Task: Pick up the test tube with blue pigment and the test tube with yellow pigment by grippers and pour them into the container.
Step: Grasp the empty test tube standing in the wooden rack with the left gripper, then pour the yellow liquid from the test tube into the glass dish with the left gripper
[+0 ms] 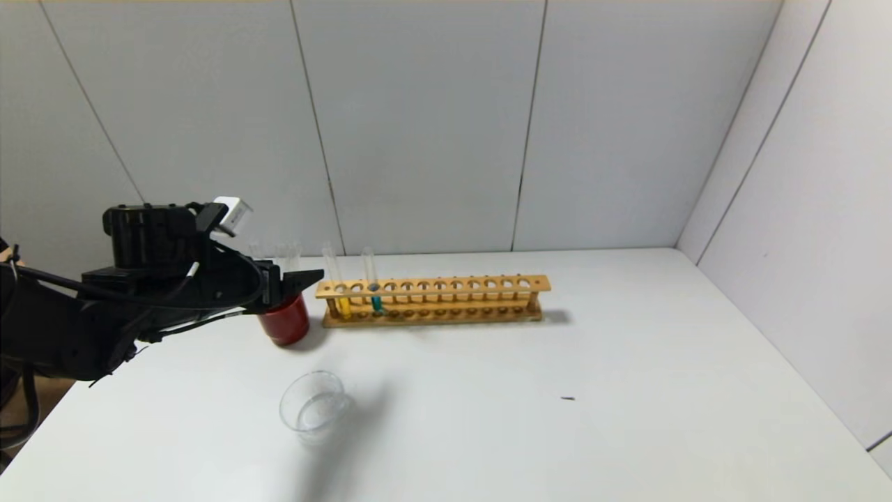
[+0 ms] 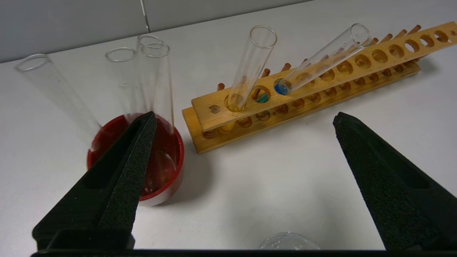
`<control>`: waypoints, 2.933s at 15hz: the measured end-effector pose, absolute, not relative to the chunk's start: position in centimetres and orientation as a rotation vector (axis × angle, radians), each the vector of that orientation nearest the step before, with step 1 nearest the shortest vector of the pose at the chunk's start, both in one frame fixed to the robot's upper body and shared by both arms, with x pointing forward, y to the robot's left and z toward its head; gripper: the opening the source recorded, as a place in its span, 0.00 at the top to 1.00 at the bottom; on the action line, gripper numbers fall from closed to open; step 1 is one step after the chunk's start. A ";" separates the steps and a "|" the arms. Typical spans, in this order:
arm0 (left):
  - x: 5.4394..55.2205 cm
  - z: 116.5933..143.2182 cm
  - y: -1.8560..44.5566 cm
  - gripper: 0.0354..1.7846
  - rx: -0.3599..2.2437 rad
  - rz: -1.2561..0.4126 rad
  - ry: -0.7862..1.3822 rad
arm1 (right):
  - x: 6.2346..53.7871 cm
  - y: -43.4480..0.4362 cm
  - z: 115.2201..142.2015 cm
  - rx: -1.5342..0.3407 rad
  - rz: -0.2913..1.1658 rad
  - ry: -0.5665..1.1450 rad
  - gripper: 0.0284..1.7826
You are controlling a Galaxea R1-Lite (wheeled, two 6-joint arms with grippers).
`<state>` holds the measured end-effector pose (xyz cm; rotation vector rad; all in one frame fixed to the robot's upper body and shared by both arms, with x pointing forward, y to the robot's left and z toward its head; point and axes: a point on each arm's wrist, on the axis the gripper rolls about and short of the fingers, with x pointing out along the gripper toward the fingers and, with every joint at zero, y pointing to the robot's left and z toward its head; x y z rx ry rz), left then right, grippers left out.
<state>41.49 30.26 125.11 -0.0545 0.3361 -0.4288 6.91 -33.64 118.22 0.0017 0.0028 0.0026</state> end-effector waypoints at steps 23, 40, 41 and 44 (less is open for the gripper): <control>48.3 122.1 27.6 0.33 -0.052 -0.480 0.346 | 6.9 -33.6 118.2 0.002 0.002 0.003 0.02; 46.0 127.9 26.7 0.84 -0.028 -0.503 0.266 | 6.9 -33.6 118.2 0.002 0.003 0.003 0.02; 45.5 129.1 26.6 0.84 -0.029 -0.513 0.255 | 6.9 -33.6 118.2 0.002 0.002 0.003 0.02; 43.8 132.6 26.9 0.84 -0.023 -0.514 0.206 | 6.9 -33.6 118.2 0.002 0.003 0.003 0.02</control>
